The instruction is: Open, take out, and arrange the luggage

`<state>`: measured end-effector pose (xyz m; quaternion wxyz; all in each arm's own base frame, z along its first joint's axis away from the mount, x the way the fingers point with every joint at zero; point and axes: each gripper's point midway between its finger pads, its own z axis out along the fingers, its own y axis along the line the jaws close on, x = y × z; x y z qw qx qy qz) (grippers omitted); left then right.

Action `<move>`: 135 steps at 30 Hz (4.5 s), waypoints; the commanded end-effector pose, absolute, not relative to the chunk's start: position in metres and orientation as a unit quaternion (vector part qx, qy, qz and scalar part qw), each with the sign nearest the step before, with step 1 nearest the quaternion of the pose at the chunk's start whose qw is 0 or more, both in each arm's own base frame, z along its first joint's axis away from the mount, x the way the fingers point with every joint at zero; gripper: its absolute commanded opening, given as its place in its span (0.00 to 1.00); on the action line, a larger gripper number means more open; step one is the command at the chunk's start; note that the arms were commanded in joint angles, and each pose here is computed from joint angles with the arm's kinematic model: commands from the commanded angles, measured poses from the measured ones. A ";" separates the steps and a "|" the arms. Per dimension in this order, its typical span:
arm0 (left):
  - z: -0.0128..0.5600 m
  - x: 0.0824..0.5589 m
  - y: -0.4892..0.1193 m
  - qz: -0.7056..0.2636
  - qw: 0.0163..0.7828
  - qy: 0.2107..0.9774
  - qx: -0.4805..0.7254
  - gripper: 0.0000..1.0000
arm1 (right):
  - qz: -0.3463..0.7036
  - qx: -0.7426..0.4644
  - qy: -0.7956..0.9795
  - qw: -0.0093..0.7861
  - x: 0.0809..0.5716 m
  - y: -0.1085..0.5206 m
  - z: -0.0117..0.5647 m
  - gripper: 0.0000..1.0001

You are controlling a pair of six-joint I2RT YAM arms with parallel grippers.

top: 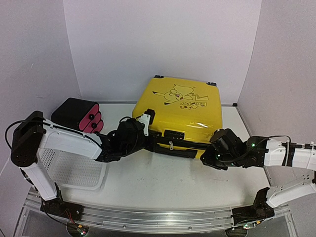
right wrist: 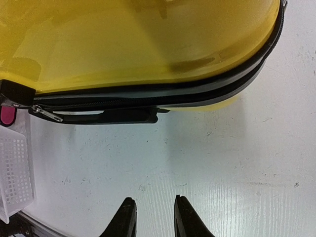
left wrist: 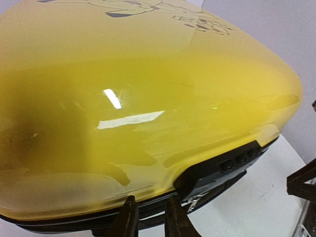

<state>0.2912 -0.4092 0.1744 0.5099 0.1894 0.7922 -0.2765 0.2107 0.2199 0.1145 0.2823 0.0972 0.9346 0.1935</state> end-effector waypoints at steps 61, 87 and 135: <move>0.149 0.297 -0.428 -0.218 0.509 0.803 0.222 0.00 | 0.316 0.322 0.820 0.352 0.272 0.297 0.122 0.52; 0.153 0.299 -0.388 -0.162 0.552 0.779 0.251 0.00 | 0.224 0.465 0.729 0.450 0.282 0.255 0.088 0.40; 0.205 0.200 -0.556 -0.349 0.447 0.724 0.392 0.00 | 0.209 0.315 0.871 0.312 0.220 0.158 0.113 0.63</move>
